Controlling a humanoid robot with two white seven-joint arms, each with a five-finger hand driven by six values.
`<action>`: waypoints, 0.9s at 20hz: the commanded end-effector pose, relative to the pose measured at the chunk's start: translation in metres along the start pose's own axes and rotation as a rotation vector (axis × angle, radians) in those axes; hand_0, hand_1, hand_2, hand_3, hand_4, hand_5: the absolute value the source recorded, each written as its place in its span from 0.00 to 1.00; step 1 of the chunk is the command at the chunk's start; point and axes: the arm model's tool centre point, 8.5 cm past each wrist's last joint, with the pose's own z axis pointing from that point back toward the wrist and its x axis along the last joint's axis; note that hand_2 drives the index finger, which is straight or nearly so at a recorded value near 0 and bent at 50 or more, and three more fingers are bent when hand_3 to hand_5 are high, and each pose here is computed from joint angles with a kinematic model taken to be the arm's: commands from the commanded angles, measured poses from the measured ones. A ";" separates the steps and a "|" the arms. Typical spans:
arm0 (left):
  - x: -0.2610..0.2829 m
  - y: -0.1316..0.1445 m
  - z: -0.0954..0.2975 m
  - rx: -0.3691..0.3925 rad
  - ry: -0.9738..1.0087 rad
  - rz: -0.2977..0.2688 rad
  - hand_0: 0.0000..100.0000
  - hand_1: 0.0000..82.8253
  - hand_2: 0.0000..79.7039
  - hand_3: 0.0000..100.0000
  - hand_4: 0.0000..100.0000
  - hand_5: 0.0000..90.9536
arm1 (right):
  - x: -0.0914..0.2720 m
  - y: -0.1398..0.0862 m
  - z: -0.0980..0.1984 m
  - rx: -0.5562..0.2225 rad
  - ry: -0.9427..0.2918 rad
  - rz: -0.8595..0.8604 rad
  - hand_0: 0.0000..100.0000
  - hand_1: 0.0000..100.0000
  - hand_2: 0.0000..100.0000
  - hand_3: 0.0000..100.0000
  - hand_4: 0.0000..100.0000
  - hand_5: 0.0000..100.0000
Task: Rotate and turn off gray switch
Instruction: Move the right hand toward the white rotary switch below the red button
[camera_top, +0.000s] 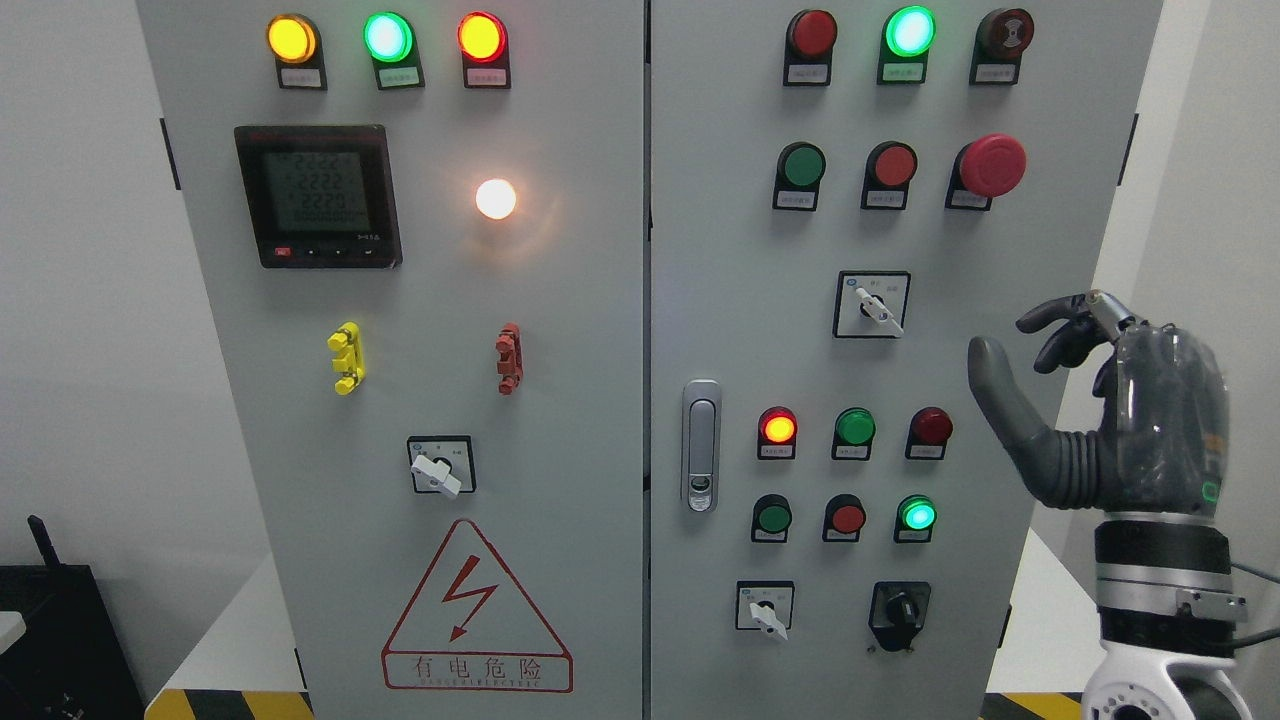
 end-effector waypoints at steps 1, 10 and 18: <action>-0.009 0.000 0.001 0.001 0.027 0.022 0.12 0.47 0.00 0.00 0.00 0.00 | 0.011 0.030 0.000 0.071 0.011 -0.012 0.14 0.22 0.56 0.81 0.80 0.96; -0.008 0.000 0.001 0.001 0.026 0.022 0.12 0.47 0.00 0.00 0.00 0.00 | 0.030 0.053 -0.004 0.108 0.006 0.020 0.10 0.34 0.55 0.81 0.80 0.98; -0.008 0.000 0.001 0.001 0.026 0.022 0.12 0.47 0.00 0.00 0.00 0.00 | 0.029 0.051 -0.016 0.086 0.009 0.054 0.08 0.40 0.53 0.80 0.79 0.98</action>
